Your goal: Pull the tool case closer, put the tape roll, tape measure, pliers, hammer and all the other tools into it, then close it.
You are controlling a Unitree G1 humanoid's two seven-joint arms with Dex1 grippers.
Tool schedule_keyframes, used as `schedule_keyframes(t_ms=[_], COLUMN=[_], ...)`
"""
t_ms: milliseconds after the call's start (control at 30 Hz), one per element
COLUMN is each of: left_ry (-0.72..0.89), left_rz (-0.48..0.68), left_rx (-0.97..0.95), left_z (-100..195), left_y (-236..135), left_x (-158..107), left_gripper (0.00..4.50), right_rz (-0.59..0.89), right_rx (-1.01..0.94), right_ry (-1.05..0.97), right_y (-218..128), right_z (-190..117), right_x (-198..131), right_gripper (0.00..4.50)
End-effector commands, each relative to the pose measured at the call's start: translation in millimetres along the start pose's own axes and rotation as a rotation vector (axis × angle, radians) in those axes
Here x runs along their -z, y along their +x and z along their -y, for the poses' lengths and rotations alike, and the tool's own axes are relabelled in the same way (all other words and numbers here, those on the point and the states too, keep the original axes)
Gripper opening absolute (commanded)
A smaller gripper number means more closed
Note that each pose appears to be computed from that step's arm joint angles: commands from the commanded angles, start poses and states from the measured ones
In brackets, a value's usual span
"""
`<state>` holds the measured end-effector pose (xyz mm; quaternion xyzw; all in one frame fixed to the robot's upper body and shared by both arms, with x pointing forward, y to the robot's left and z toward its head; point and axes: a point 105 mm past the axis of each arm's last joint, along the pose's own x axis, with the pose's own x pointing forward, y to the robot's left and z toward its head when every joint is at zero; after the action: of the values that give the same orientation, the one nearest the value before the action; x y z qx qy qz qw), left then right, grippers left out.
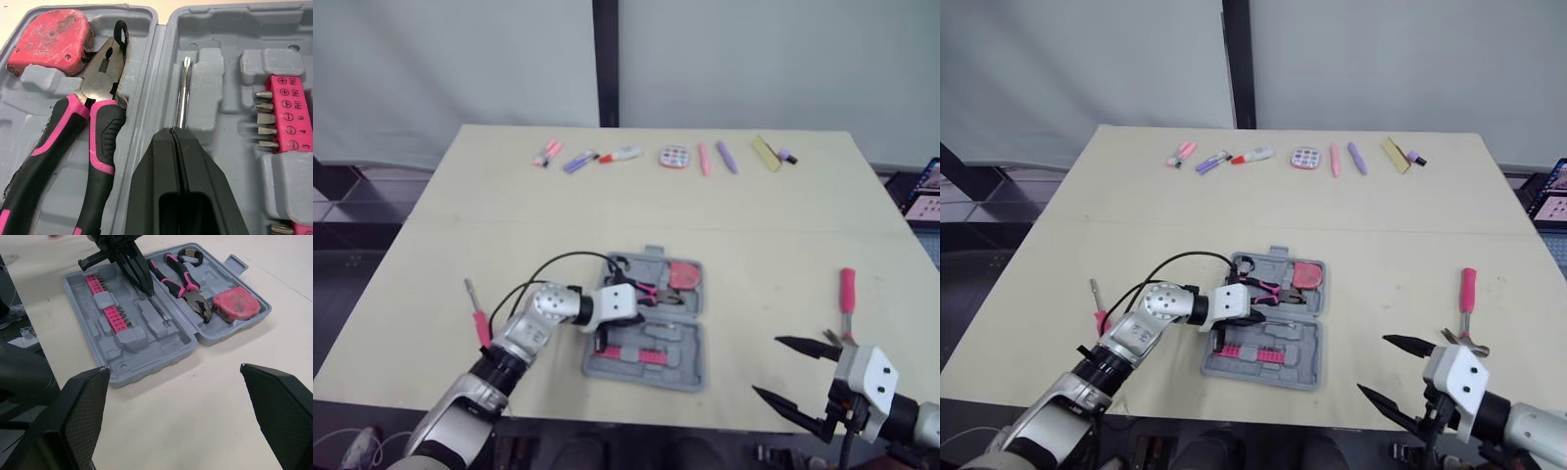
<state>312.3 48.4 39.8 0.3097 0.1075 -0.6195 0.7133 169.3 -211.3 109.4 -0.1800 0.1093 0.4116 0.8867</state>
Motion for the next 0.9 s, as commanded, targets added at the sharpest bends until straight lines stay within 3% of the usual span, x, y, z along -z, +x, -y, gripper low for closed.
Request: schedule_keyframes(t_ms=[33,900], left_ry=[-0.118,-0.138], left_rz=[-0.185,-0.294], left_rx=[0.032,0.115], left_z=[21,48], left_y=[5,9], left_x=[52,78], left_gripper=[0.04,0.04], right_rz=[0.027,0.013], right_rx=[0.020,0.014], right_ry=[-0.037,-0.040], right_y=[-3,-5], right_z=[4,5], right_x=[-9,-9], right_gripper=[4.50,4.50])
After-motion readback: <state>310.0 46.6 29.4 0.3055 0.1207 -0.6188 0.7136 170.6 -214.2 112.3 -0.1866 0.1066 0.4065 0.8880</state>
